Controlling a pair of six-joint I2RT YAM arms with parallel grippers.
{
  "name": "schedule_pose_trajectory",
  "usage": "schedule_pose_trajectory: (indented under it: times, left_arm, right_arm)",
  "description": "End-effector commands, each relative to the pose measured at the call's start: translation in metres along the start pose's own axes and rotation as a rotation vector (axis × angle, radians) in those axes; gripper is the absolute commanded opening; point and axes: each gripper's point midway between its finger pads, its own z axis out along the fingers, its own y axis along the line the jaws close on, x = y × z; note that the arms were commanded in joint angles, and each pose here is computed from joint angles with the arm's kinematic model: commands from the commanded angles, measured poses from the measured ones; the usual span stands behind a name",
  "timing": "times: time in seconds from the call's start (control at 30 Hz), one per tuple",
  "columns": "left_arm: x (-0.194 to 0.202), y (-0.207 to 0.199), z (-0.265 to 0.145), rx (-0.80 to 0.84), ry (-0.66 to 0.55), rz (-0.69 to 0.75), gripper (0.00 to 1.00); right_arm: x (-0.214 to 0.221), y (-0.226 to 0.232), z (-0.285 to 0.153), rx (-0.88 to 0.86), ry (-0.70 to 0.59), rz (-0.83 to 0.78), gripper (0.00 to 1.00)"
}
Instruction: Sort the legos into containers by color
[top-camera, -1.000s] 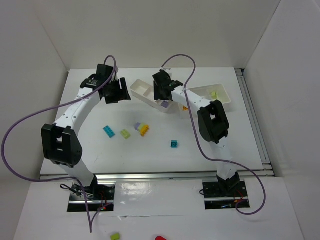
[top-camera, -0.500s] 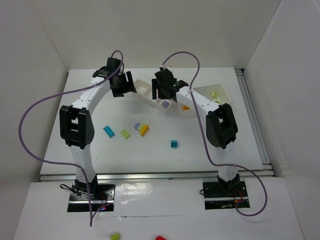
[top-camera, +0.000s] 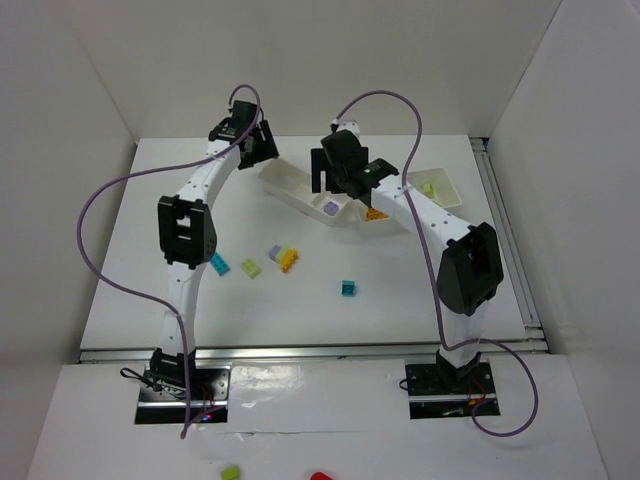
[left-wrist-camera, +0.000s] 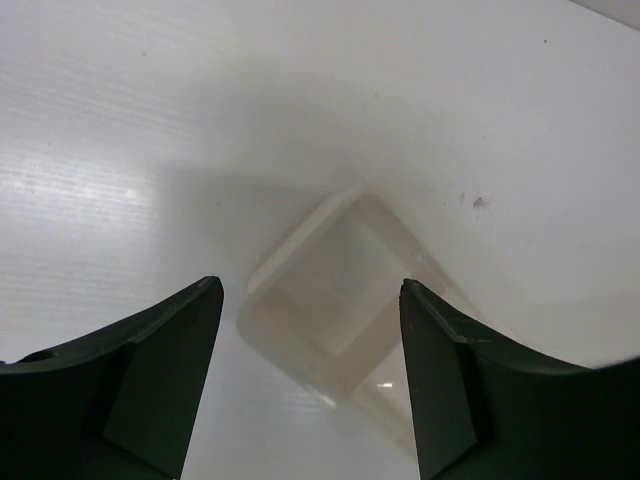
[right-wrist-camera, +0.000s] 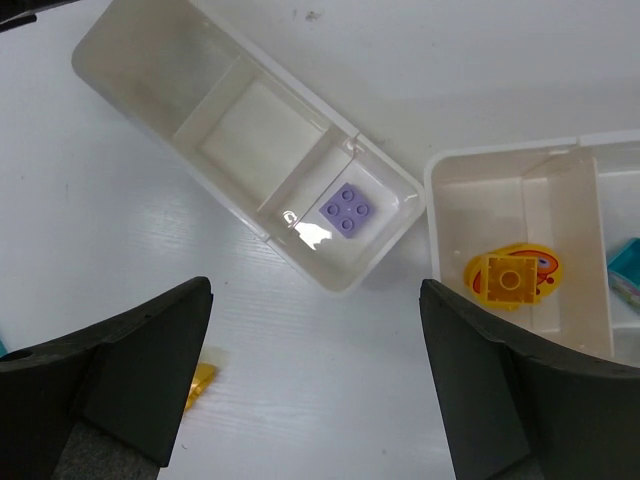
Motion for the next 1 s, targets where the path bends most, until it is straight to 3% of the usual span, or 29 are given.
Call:
schedule_pose_trajectory:
  times: [0.0, 0.23, 0.5, 0.67, 0.83, 0.97]
  left_arm:
    - [-0.001, 0.002, 0.02, -0.024, -0.01, 0.028, 0.81]
    - [0.033, 0.031, 0.025, -0.102, 0.057, 0.081, 0.78]
    - [0.03, 0.097, -0.023, -0.279, 0.033, 0.062, 0.76]
    - [0.03, 0.145, -0.056, -0.352, 0.037, 0.008, 0.76]
    - [0.031, 0.177, -0.07, -0.383, 0.05, -0.032, 0.76]
    - [0.026, 0.192, -0.08, -0.394, 0.04, -0.064, 0.75]
  right_arm:
    - [-0.002, -0.011, -0.013, 0.024, 0.006, -0.001, 0.92]
    - [-0.001, -0.008, -0.009, 0.018, 0.016, 0.007, 0.92]
    - [0.014, 0.019, -0.003, -0.064, 0.069, -0.032, 0.92]
    - [0.046, 0.063, -0.007, -0.197, 0.152, -0.147, 0.92]
    - [0.106, 0.121, -0.008, -0.35, 0.28, -0.321, 0.95]
    - [0.141, 0.136, 0.002, -0.331, 0.339, -0.384, 0.95]
